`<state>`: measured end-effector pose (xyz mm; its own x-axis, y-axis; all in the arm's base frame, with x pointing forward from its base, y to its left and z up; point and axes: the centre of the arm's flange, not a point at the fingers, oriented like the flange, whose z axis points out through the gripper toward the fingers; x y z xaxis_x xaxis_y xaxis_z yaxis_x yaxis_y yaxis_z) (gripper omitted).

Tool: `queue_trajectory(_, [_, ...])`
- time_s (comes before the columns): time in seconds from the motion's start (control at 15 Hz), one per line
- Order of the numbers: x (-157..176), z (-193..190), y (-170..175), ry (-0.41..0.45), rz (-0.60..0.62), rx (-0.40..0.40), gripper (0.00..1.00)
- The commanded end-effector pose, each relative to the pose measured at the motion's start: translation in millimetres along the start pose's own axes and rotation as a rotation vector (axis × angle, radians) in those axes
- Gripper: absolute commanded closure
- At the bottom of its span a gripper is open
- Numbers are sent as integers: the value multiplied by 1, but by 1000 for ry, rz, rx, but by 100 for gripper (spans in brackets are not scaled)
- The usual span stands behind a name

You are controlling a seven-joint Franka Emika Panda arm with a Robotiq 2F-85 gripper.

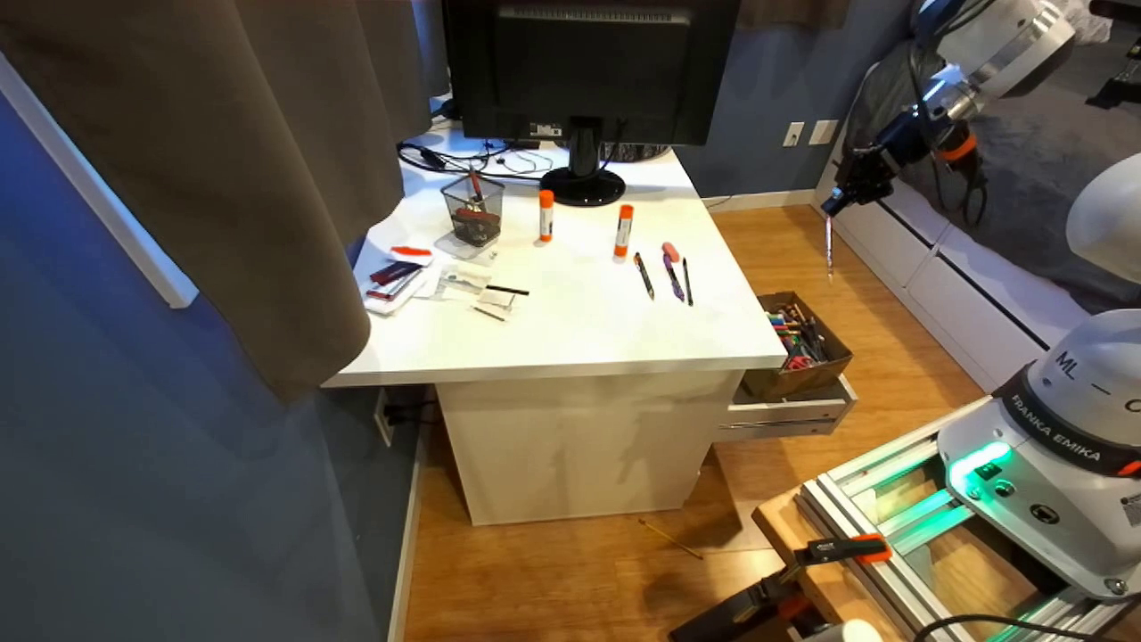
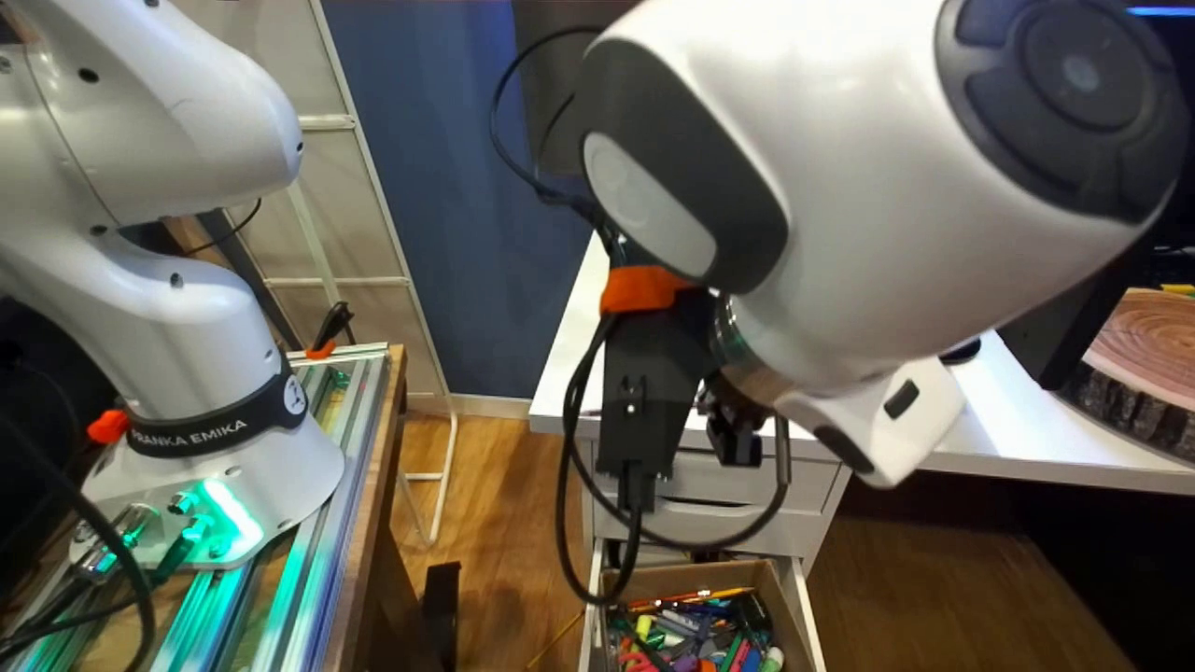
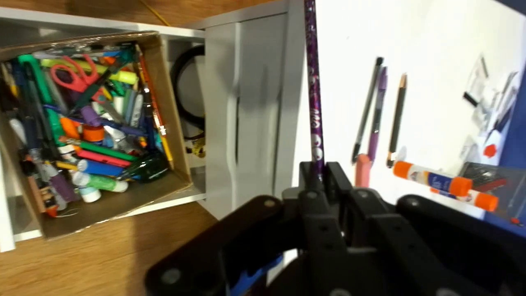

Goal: Remove the pencil from the box

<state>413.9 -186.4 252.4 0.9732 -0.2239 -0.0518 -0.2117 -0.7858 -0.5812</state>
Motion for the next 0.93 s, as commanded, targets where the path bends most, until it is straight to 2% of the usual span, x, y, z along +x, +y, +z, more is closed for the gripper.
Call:
queue_trajectory(0.0, [-21, -9, -58, -18, -39, 80, 98])
queue_trajectory(0.13, [-25, -4, -85, -36, -72, 136, 98])
queue_trajectory(0.2, [-5, -3, -65, -39, -54, 101, 90])
queue_trajectory(0.4, [-11, 0, -86, -48, -79, 118, 90])
queue_trajectory(0.8, [-13, -2, -80, -43, -71, 122, 90])
queue_trajectory(0.87, [-9, -2, -84, -49, -58, 128, 98])
